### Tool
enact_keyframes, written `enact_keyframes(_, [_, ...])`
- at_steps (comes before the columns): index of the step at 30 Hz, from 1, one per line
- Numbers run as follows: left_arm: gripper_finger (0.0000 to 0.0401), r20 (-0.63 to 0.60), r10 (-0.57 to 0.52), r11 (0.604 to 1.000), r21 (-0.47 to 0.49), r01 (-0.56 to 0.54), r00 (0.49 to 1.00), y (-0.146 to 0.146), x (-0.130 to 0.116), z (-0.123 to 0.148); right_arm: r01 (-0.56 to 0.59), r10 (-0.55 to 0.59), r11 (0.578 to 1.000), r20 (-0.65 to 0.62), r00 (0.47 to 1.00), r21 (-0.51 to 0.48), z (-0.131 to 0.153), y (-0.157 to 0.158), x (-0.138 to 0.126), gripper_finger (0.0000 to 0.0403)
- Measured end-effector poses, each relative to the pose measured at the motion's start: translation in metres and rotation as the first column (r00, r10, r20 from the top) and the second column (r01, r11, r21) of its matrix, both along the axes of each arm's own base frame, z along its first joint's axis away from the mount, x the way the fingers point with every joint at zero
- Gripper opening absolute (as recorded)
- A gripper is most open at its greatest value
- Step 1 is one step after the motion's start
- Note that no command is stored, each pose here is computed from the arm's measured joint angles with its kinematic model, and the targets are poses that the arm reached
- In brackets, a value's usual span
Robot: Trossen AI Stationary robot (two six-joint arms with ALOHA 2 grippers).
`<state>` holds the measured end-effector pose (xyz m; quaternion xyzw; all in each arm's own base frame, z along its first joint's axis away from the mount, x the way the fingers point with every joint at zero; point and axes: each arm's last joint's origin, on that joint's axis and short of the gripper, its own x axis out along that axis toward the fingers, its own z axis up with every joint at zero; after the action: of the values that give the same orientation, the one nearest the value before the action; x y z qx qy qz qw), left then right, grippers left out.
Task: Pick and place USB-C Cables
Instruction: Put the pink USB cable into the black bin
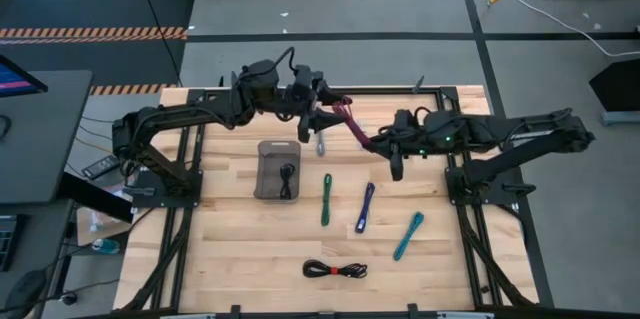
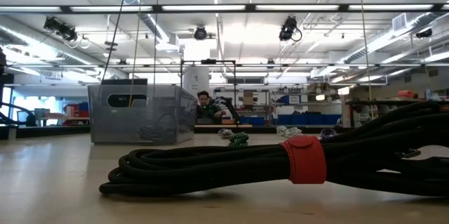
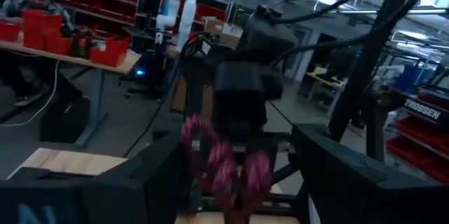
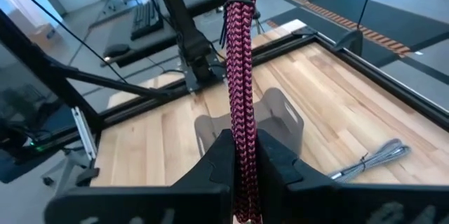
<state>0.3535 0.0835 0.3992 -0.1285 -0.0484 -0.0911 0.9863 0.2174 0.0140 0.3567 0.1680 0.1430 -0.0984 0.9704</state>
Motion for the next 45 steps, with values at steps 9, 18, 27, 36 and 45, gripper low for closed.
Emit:
enact_keyframes(9, [0.0259,0.000,-0.023,1.000,0.001,0.023,1.000,-0.008,0.002,0.000,-0.006,0.007,0.999,0.049,0.999,-0.031,0.001,0.000,0.012,0.0032])
enact_keyframes(18, [0.0251,0.002,0.024,1.000,0.005,-0.024,1.000,-0.007,0.002,0.000,-0.011,0.014,0.999,0.081,0.997,-0.040,0.004,0.001,0.013,0.0032])
enact_keyframes(27, [0.0074,-0.076,0.101,0.995,-0.004,-0.101,0.992,-0.003,0.003,-0.008,-0.008,0.010,0.999,0.075,0.997,-0.038,0.003,0.001,0.012,0.0032])
enact_keyframes(36, [0.0033,-0.039,0.097,0.995,0.029,-0.096,0.994,-0.007,0.003,-0.004,-0.016,0.019,0.999,0.093,0.996,-0.033,0.005,0.001,0.012,0.0034])
enact_keyframes(45, [0.0033,-0.038,0.106,0.994,0.028,-0.105,0.994,-0.007,0.003,-0.004,-0.077,0.077,0.997,0.209,0.975,-0.010,0.017,0.003,0.013,0.0199])
